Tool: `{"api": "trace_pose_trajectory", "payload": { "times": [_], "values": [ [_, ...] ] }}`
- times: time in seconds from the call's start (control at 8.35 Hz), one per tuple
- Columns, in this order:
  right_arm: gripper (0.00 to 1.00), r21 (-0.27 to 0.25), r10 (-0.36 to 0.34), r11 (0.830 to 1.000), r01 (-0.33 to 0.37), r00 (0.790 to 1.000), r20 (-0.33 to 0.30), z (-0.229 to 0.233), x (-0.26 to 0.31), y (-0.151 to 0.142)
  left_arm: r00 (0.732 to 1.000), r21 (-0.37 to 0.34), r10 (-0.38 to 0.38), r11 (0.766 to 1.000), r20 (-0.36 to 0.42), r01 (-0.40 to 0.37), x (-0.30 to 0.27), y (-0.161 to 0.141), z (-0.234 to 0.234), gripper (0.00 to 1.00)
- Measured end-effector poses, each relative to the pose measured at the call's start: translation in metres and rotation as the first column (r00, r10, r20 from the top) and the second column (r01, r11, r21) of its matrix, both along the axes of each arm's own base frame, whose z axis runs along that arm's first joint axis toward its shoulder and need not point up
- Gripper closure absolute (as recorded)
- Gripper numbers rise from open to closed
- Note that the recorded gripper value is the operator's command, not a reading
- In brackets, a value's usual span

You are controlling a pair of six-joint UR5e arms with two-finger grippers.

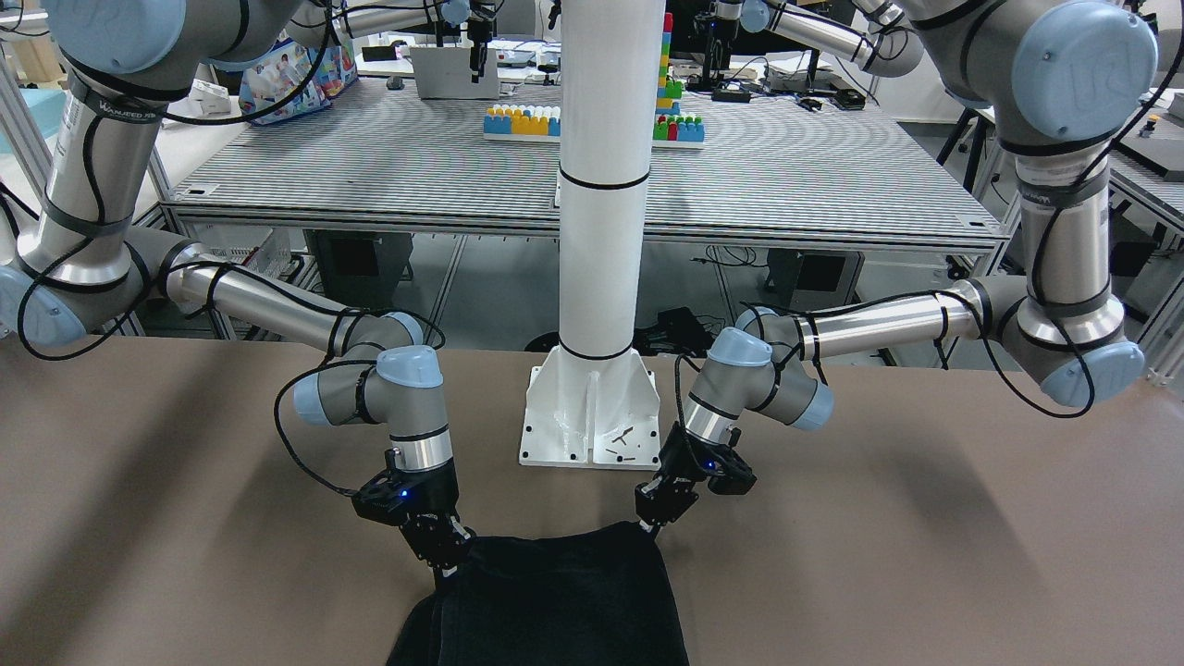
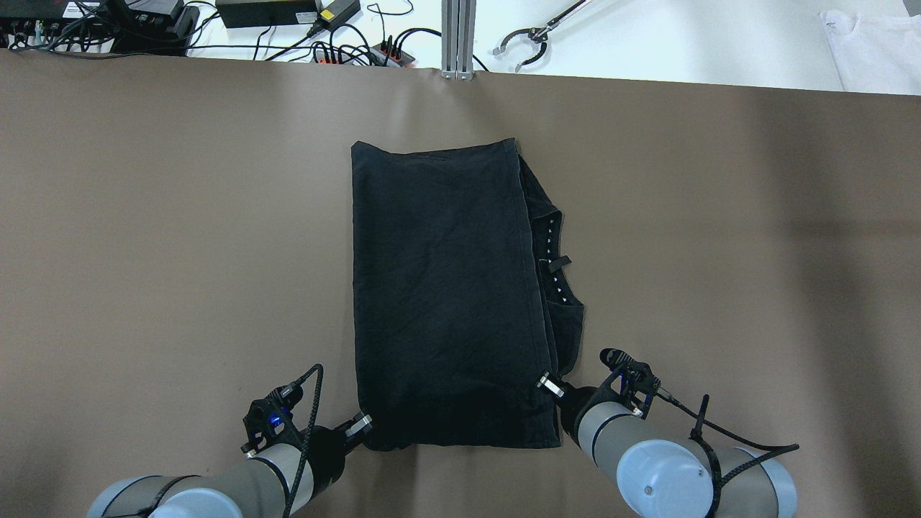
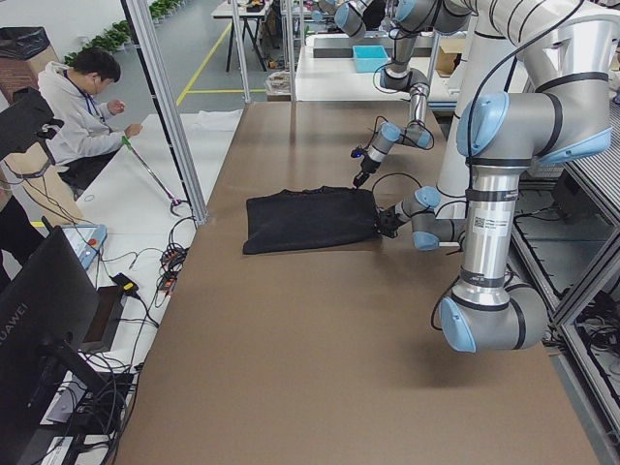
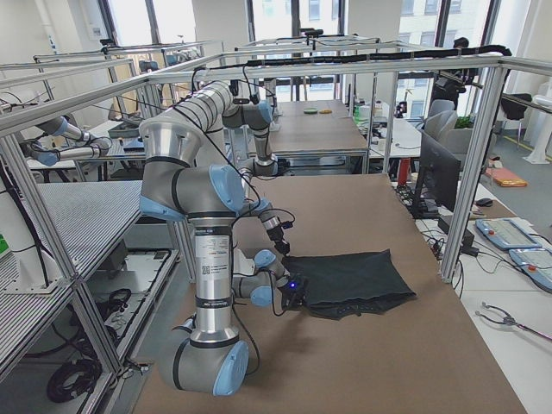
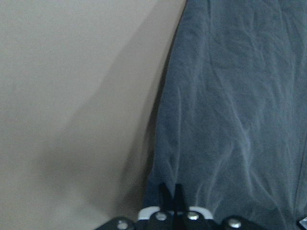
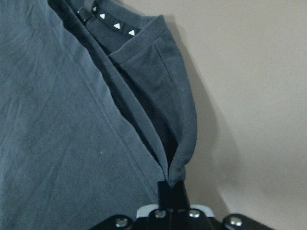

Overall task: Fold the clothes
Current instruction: 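Lift the near corners with both grippers and fold them over toward the collar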

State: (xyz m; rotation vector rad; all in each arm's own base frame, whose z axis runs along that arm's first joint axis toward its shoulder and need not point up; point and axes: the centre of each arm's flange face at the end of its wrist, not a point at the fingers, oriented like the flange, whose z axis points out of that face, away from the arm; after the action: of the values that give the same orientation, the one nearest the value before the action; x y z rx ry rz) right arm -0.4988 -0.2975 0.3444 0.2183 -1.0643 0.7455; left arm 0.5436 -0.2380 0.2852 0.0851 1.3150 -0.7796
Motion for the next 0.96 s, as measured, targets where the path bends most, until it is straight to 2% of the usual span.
{"api": "trace_pose_trajectory", "payload": {
  "times": [0.12, 0.36, 0.6, 0.72, 0.96],
  "values": [
    [1.00, 0.006, -0.027, 1.000, 0.027, 0.999, 0.018, -0.007, 0.009, 0.017, 1.000, 0.016, 0.019, 1.000, -0.015, -0.018, -0.019, 0.005, -0.008, 1.00],
    [1.00, 0.037, -0.090, 0.995, 0.088, 0.994, 0.055, -0.024, 0.031, 0.070, 0.995, 0.043, 0.085, 0.996, -0.043, -0.083, -0.080, 0.023, -0.020, 1.00],
    [1.00, 0.063, -0.114, 0.992, 0.109, 0.990, 0.079, -0.063, 0.062, 0.096, 0.990, 0.050, 0.131, 0.990, -0.043, -0.129, -0.121, 0.029, -0.049, 1.00],
    [1.00, 0.070, -0.116, 0.991, 0.111, 0.990, 0.078, -0.078, 0.072, 0.096, 0.990, 0.065, 0.137, 0.989, -0.025, -0.135, -0.126, 0.021, -0.067, 1.00],
    [1.00, 0.099, -0.082, 0.992, 0.078, 0.996, 0.040, -0.090, 0.083, 0.061, 0.993, 0.074, 0.106, 0.991, 0.046, -0.109, -0.136, -0.019, -0.098, 1.00]
  ]
}}
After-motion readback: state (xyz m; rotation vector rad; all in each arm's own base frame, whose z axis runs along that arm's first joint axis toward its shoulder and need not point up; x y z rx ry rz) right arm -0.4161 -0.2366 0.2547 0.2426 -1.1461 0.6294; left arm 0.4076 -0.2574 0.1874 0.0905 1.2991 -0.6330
